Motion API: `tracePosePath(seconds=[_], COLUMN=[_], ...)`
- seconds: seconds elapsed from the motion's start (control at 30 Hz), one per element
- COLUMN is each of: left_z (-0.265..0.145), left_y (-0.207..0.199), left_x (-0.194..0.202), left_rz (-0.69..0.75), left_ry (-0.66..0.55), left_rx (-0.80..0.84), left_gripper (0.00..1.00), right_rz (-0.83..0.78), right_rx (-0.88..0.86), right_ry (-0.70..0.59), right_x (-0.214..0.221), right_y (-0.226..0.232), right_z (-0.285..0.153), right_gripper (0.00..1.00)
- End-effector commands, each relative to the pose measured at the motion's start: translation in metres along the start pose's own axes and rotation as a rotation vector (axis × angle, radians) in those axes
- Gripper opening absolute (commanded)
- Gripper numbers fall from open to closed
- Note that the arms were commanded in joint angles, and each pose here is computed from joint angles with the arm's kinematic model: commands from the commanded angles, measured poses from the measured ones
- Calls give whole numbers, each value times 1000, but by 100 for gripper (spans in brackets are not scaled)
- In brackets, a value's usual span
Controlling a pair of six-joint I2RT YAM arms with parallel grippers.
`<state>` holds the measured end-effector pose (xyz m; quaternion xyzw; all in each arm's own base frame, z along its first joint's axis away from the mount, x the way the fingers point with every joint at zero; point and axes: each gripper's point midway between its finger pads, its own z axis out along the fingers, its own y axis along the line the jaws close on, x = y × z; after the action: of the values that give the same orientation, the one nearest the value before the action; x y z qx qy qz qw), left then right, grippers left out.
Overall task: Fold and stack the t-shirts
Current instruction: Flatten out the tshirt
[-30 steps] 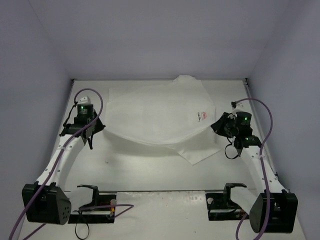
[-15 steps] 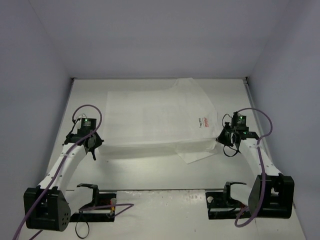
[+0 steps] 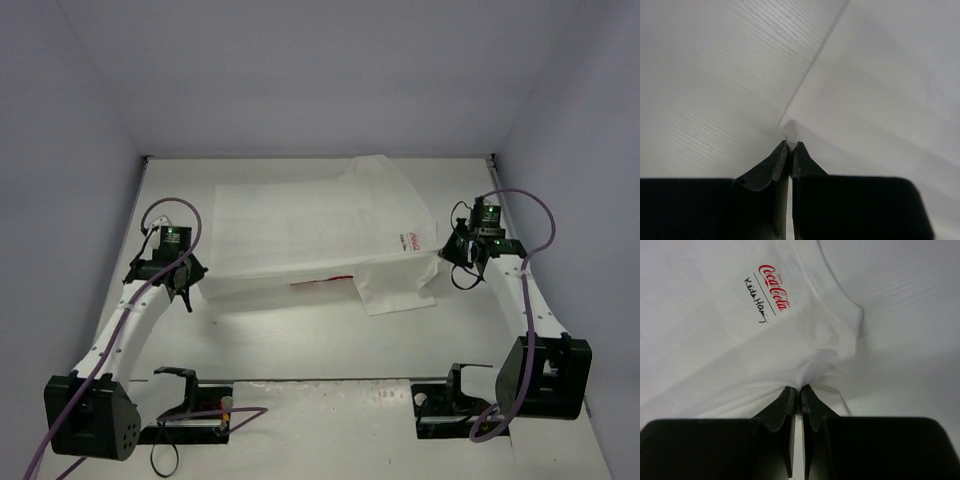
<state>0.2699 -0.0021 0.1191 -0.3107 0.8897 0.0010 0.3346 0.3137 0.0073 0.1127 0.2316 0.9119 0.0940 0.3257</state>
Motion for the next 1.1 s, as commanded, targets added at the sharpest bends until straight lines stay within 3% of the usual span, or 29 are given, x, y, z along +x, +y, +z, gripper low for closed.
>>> tracePosePath(seconds=[0.0,0.5,0.8,1.07], left_z=[-6,-42,-35,-22], left_y=[-5,15,17,22], left_x=[-41,-40,-32,-16], left_rz=[25,27,38,51], left_ry=[-131,-159,-139,-114], left_rx=[-17,-35,-57,-73], left_gripper=[0,0,0,0], right_rz=[-24,-8,-42,-55], right_rx=[29,4,43,54], right_ry=[-118,-153,-186,-124], right_x=[-37,-12,-28,-11], right_y=[-2,-7,-10,-16], right_z=[-9,-39,-41,-28], right_gripper=[0,0,0,0])
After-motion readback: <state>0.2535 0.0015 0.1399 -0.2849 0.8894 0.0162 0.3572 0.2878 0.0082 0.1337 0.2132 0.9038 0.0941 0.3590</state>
